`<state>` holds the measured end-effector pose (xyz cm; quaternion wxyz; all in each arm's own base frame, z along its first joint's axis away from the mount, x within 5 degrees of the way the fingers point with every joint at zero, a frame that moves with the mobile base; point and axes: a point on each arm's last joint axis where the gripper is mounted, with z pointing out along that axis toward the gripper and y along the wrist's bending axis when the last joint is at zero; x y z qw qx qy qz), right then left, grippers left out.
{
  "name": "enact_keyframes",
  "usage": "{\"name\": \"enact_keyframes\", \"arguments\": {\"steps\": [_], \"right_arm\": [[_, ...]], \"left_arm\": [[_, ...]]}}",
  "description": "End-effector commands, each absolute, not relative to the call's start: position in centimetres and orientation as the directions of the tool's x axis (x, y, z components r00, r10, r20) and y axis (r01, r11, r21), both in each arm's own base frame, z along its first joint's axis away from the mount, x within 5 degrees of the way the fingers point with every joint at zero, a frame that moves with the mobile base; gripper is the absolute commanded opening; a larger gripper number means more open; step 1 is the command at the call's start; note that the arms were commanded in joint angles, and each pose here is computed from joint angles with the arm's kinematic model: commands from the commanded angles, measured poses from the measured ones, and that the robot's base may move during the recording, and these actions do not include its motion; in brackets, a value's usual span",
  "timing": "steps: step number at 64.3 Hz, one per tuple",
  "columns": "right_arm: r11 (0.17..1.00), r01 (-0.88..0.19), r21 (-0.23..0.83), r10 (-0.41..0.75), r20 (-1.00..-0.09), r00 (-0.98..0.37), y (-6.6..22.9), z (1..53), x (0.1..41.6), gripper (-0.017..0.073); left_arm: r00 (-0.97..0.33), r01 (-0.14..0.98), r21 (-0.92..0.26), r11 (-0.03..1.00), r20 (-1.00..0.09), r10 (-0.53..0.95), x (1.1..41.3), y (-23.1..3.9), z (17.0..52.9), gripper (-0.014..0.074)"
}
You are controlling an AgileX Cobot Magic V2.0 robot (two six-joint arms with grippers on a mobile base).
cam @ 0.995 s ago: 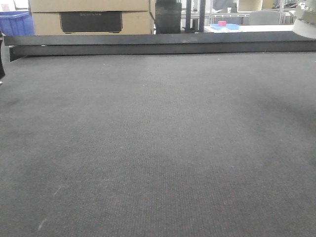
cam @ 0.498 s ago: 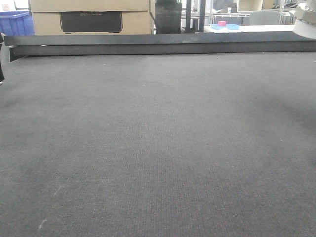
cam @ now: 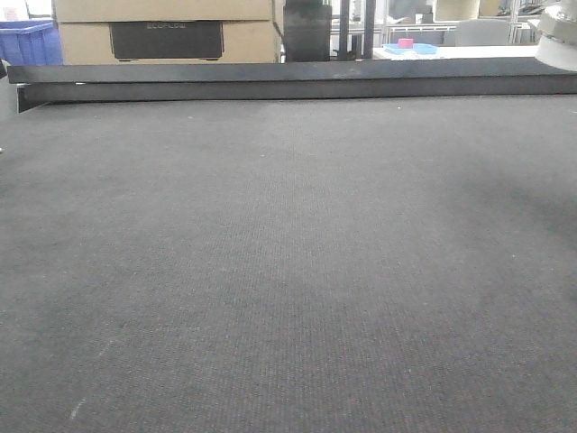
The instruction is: Place valve from conveyor to right shelf box
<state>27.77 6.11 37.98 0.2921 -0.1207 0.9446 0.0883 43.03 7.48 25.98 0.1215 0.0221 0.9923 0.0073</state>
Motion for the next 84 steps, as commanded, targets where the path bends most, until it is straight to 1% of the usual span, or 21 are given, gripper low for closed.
{"name": "enact_keyframes", "arguments": {"steps": [1,9,19,27,35,42,49,60,69,79,84], "right_arm": [[0.955,-0.284,0.083,-0.169,-0.633,-0.756,6.1,39.0,27.7,-0.0153],[0.956,-0.283,0.082,-0.167,-0.641,-0.750,6.1,39.0,27.8,-0.0153],[0.959,-0.279,0.058,-0.175,-0.655,-0.735,5.9,39.1,28.0,-0.0153],[0.963,-0.268,0.028,-0.181,-0.670,-0.720,5.6,39.0,28.1,-0.0154],[0.975,-0.217,0.039,-0.136,-0.667,-0.733,4.7,37.6,28.2,-0.0154],[0.983,-0.181,0.042,-0.113,-0.639,-0.761,3.8,35.7,28.0,-0.0154],[0.984,-0.170,0.044,-0.107,-0.618,-0.779,3.5,34.4,27.7,-0.0154],[0.985,-0.168,0.048,-0.101,-0.627,-0.772,3.5,34.2,27.1,-0.0154],[0.984,-0.170,0.044,-0.098,-0.668,-0.738,3.4,35.5,26.1,-0.0154],[0.985,-0.170,0.036,-0.086,-0.753,-0.653,3.2,37.7,24.5,-0.0154],[0.985,-0.170,0.030,-0.076,-0.809,-0.583,3.0,39.3,23.2,-0.0154]], "left_arm": [[-0.958,0.041,0.001,0.999,-0.283,0.039,42.5,7.0,28.0,-0.0111],[-0.932,0.054,0.007,0.999,-0.357,0.053,41.3,6.0,31.3,-0.0111],[-0.880,0.067,0.020,0.998,-0.471,0.069,38.8,3.6,36.5,-0.0111],[-0.849,0.084,0.015,0.996,-0.522,0.079,37.3,1.8,38.8,-0.0111],[-0.849,0.100,0.001,0.995,-0.521,0.086,35.3,0.3,39.3,-0.0111],[-0.871,0.081,-0.021,0.996,-0.488,0.061,33.6,0.0,38.5,-0.0111],[-0.874,0.072,-0.026,0.997,-0.483,0.051,31.9,-0.1,37.5,-0.0111],[-0.856,0.068,-0.019,0.997,-0.514,0.048,29.4,-0.1,37.0,-0.0111],[-0.819,0.065,-0.014,0.998,-0.572,0.046,27.2,-0.1,37.5,-0.0111],[-0.772,0.065,-0.008,0.998,-0.634,0.045,25.3,-0.1,39.1,-0.0111],[-0.731,0.064,-0.003,0.998,-0.680,0.045,24.2,-0.1,40.3,-0.0111]]}}
